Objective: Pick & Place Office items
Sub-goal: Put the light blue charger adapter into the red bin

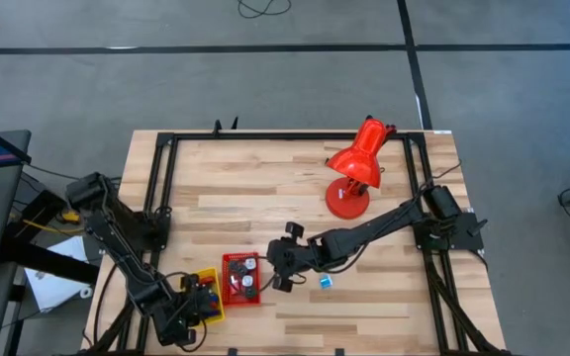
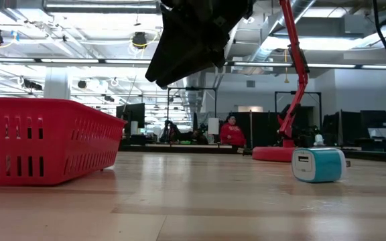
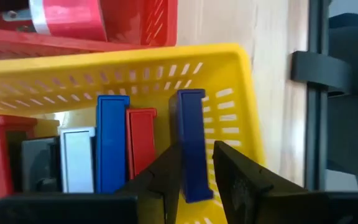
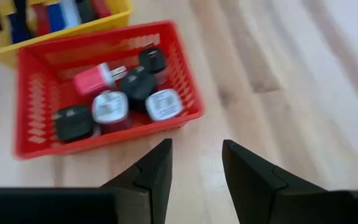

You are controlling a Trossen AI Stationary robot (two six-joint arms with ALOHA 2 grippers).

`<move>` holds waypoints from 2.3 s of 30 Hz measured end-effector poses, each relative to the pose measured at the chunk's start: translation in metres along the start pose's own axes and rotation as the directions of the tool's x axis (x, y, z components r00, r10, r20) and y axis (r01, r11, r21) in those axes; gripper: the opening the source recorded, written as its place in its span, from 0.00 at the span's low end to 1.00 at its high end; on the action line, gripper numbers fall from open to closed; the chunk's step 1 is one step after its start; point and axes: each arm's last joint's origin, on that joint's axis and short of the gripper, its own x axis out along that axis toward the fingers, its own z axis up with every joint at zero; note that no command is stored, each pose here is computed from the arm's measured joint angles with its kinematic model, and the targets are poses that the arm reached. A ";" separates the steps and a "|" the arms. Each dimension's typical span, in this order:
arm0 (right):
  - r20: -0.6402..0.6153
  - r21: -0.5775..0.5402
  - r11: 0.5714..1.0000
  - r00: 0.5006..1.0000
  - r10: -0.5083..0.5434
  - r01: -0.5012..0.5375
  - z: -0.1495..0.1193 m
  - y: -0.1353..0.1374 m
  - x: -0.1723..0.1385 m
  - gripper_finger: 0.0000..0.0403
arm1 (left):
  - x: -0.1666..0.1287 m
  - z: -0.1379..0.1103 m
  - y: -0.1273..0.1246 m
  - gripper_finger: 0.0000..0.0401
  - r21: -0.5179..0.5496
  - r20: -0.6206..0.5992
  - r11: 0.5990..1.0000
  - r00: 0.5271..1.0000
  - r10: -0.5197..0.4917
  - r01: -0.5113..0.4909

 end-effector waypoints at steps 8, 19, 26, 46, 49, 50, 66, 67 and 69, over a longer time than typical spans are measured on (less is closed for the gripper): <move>-0.078 -0.004 0.999 0.996 0.032 -0.033 0.002 -0.007 -0.019 0.33 | -0.026 0.008 0.005 0.35 0.008 0.034 0.999 0.999 -0.042 0.042; -0.240 0.019 0.995 0.967 -0.086 0.093 -0.053 -0.007 -0.067 0.33 | -0.061 0.038 0.023 0.61 0.070 0.277 0.998 0.961 -0.015 -0.005; -0.145 0.171 0.984 0.989 -0.021 0.046 -0.106 -0.030 -0.100 0.34 | -0.064 0.060 0.039 0.75 0.072 0.322 0.996 0.946 0.025 -0.050; 0.178 0.237 0.948 0.969 0.172 -0.212 -0.193 -0.025 -0.108 0.75 | -0.056 0.116 0.078 0.85 -0.201 0.452 0.978 0.880 0.143 -0.056; 0.228 0.213 0.946 0.954 0.193 -0.243 -0.195 -0.014 -0.105 0.75 | -0.055 0.120 0.083 0.85 -0.221 0.454 0.973 0.876 0.162 -0.066; 0.234 0.213 0.948 0.955 0.184 -0.235 -0.197 -0.013 -0.103 0.75 | -0.055 0.121 0.084 0.85 -0.227 0.454 0.971 0.875 0.168 -0.069; 0.153 -0.080 0.979 0.968 0.197 -0.187 -0.216 -0.005 -0.076 0.75 | -0.054 0.126 0.091 0.85 -0.257 0.455 0.963 0.869 0.195 -0.082; 0.143 -0.078 0.977 0.968 0.208 -0.198 -0.216 -0.006 -0.073 0.75 | -0.054 0.126 0.091 0.85 -0.257 0.455 0.963 0.869 0.195 -0.082; 0.144 -0.105 0.974 0.966 0.216 -0.202 -0.216 -0.006 -0.068 0.75 | -0.054 0.126 0.091 0.85 -0.257 0.455 0.963 0.869 0.195 -0.082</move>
